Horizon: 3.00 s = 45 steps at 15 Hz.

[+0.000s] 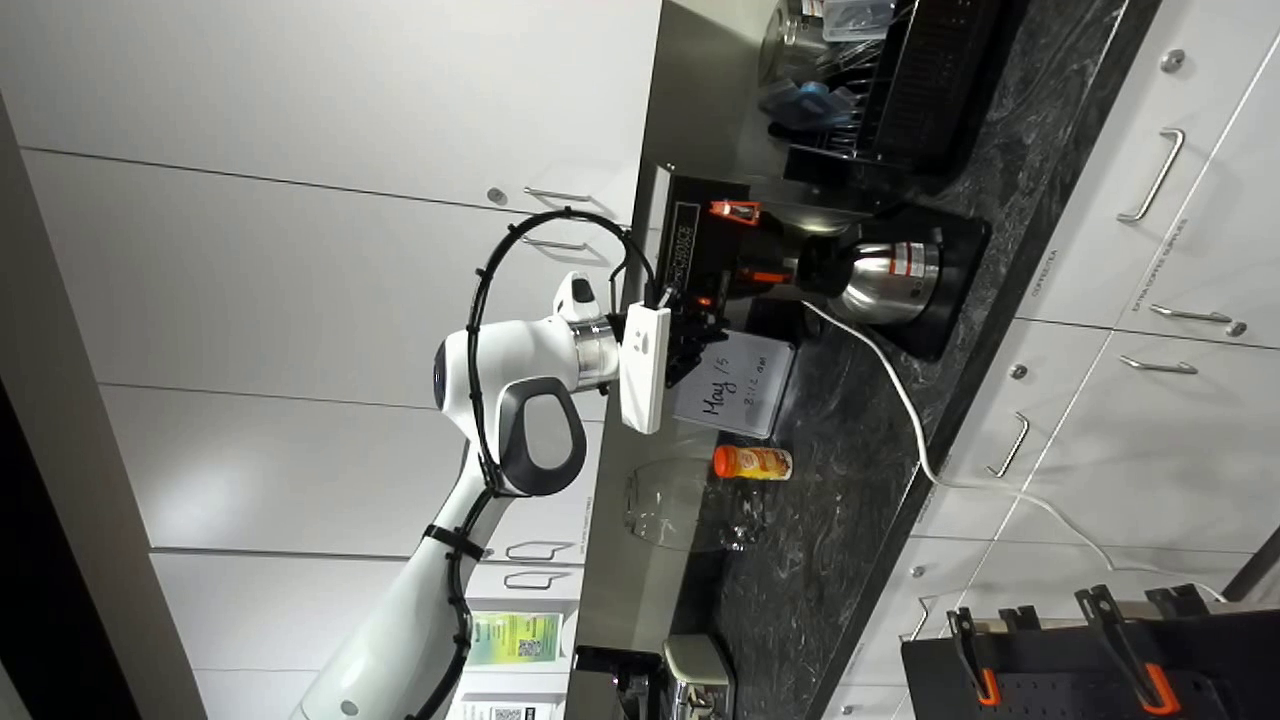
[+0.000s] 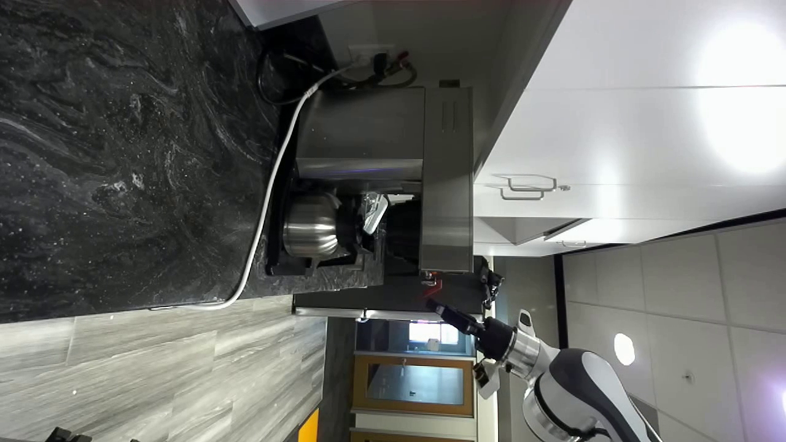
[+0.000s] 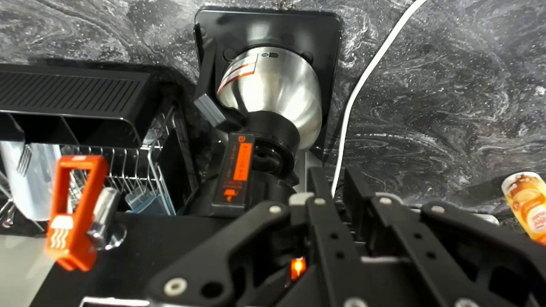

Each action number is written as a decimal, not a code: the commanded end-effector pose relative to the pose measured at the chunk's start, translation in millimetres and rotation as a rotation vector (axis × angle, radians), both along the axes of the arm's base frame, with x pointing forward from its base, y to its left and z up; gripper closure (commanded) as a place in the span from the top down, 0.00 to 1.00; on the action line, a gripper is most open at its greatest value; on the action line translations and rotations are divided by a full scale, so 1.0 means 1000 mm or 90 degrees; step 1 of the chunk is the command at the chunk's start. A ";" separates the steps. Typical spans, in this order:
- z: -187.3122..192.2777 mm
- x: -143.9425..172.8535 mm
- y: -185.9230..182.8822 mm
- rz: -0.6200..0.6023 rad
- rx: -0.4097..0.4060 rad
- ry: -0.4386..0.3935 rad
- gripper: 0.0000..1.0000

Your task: Switch off the coffeemaker

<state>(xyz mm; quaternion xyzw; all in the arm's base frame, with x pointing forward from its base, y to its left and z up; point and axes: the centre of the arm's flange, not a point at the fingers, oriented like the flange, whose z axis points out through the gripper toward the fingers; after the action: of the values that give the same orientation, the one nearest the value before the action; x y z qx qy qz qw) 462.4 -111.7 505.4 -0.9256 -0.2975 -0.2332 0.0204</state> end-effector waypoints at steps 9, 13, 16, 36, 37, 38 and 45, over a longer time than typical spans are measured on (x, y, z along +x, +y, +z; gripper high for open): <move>-0.005 0.009 0.001 0.015 0.020 -0.030 0.00; -0.003 0.013 0.000 0.015 0.023 -0.053 0.00; -0.001 0.015 -0.003 0.011 0.022 -0.075 0.00; -0.012 0.039 -0.007 0.024 0.056 -0.111 0.00; -0.012 0.040 -0.007 0.028 0.058 -0.112 0.00; -0.013 0.041 -0.007 0.028 0.061 -0.114 0.00; -0.019 0.047 -0.007 0.044 0.072 -0.127 0.00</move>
<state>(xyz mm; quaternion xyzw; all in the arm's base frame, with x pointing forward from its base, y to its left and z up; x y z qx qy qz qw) 495.3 -117.6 487.3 -0.8929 -0.3097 -0.3227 0.0508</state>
